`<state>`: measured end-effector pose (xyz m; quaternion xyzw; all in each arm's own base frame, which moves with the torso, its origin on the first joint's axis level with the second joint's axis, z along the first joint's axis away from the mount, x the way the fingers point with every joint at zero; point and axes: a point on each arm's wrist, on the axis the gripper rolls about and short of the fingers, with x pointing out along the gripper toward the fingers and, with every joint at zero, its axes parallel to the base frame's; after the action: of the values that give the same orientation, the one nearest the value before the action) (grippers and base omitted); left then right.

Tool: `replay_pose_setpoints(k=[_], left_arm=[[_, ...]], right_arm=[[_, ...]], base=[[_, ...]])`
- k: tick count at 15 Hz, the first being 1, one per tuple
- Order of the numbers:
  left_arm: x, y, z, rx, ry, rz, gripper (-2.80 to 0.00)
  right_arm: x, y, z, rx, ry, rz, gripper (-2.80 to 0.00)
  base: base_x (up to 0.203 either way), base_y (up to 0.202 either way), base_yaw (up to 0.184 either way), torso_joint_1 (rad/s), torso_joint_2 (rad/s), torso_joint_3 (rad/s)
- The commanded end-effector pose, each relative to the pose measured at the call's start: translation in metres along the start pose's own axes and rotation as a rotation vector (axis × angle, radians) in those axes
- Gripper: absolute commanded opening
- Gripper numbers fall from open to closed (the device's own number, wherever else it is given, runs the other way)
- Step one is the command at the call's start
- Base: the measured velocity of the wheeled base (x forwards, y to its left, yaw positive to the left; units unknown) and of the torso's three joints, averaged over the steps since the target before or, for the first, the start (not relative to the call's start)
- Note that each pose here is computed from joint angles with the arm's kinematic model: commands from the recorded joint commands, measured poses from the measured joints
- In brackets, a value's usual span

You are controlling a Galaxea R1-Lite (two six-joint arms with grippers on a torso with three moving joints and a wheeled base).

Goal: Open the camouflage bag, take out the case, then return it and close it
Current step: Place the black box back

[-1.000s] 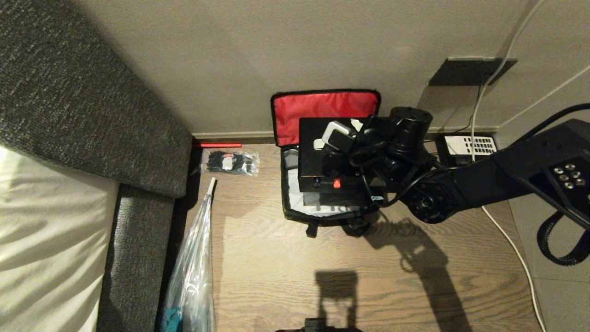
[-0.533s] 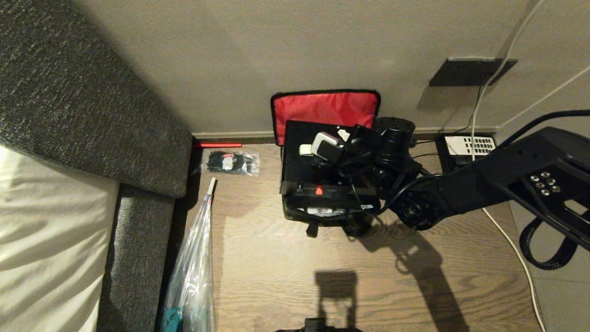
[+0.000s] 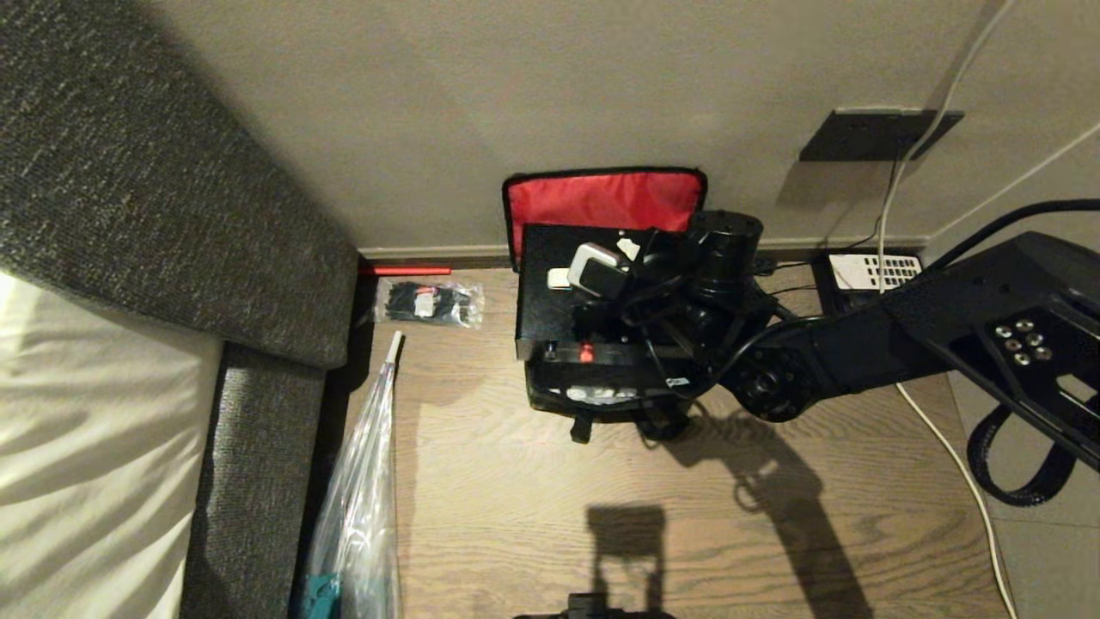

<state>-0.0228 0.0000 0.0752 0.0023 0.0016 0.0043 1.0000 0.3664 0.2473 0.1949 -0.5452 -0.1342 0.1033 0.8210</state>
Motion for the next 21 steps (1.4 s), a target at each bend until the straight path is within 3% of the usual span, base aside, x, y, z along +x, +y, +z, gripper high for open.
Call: replay_pose_setpoints(k=[1,7,11,21], left_arm=[[0.0,0.0,0.0,0.0,-0.002,0.001,-2.8],[0.0,0.0,-0.001,0.0,0.0,0.001,-2.8],[0.0,0.0,0.0,0.0,-0.001,0.001,-2.8],[0.0,0.0,0.0,0.0,-0.002,0.0,-2.8]], right_arm=[[-0.005,-0.007,0.006,-0.001,-0.011,-0.013,-2.8],[-0.007,0.0,0.008,-0.002,-0.016,0.005,-2.8],[-0.006,0.006,-0.001,0.029,0.006,0.024,-2.8],[-0.001,0.007,-0.022,0.023,0.039,0.032,-2.8]], base=[[0.0,0.0,0.0,0.0,0.0,0.0],[0.0,0.0,0.0,0.0,0.0,0.0],[0.0,0.0,0.0,0.0,0.0,0.0],[0.0,0.0,0.0,0.0,0.0,0.0]])
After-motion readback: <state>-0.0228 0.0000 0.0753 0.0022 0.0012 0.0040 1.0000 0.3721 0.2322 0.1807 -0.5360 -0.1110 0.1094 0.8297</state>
